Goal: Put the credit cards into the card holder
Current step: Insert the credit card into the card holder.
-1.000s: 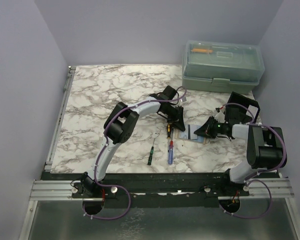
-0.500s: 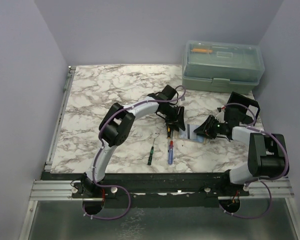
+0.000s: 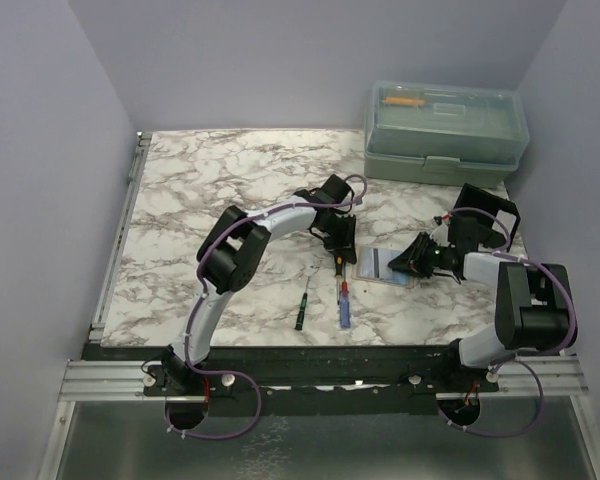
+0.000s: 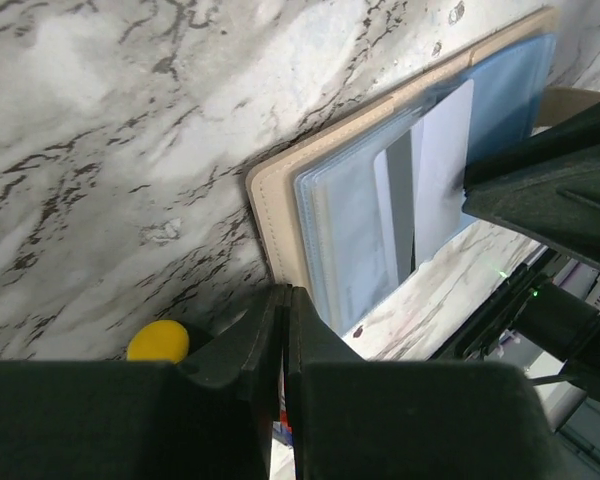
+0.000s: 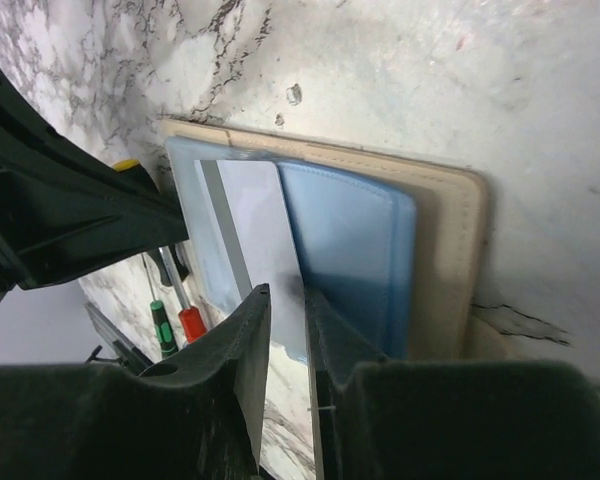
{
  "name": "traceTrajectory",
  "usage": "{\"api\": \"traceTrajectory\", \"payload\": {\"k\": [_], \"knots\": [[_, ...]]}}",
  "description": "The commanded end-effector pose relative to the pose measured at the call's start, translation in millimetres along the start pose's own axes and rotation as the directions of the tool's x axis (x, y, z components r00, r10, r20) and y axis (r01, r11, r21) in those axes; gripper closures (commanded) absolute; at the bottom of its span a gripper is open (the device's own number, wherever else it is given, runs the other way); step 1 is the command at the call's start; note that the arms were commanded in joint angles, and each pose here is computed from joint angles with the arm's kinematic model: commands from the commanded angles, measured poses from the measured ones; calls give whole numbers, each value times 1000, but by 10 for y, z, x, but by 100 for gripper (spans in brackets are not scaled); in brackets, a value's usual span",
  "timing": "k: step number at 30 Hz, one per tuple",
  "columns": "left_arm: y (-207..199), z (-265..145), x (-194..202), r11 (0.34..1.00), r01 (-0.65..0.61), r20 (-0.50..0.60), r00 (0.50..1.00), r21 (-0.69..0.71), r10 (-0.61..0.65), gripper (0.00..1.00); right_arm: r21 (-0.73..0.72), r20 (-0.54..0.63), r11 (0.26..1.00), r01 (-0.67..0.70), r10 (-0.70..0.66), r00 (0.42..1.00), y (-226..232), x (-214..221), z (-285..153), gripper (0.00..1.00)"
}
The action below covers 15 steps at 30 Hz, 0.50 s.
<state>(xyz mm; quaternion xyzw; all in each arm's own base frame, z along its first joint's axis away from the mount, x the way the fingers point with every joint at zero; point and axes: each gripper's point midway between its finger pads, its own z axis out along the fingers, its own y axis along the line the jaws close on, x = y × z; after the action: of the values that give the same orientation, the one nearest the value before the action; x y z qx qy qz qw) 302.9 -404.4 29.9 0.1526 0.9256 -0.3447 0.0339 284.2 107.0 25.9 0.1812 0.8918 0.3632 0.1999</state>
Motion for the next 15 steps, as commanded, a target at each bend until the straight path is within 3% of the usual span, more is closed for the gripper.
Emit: {"api": "traceTrajectory", "payload": {"k": [1, 9, 12, 15], "knots": [[44, 239, 223, 1000, 7, -51, 999, -23, -9, 92, -62, -40, 998, -18, 15, 999, 109, 131, 81, 76], [-89, 223, 206, 1000, -6, -45, 999, 7, 7, 94, -128, -79, 992, 2, -12, 997, 409, 217, 160, 73], [-107, 178, 183, 1000, -11, -36, 999, 11, 11, 93, -67, -65, 998, 14, -18, 998, 349, 162, 142, 70], [-118, 60, 126, 1000, -8, -13, 1000, 13, 8, 85, 53, -28, 997, 57, -55, 998, 264, 67, 13, 66]]}}
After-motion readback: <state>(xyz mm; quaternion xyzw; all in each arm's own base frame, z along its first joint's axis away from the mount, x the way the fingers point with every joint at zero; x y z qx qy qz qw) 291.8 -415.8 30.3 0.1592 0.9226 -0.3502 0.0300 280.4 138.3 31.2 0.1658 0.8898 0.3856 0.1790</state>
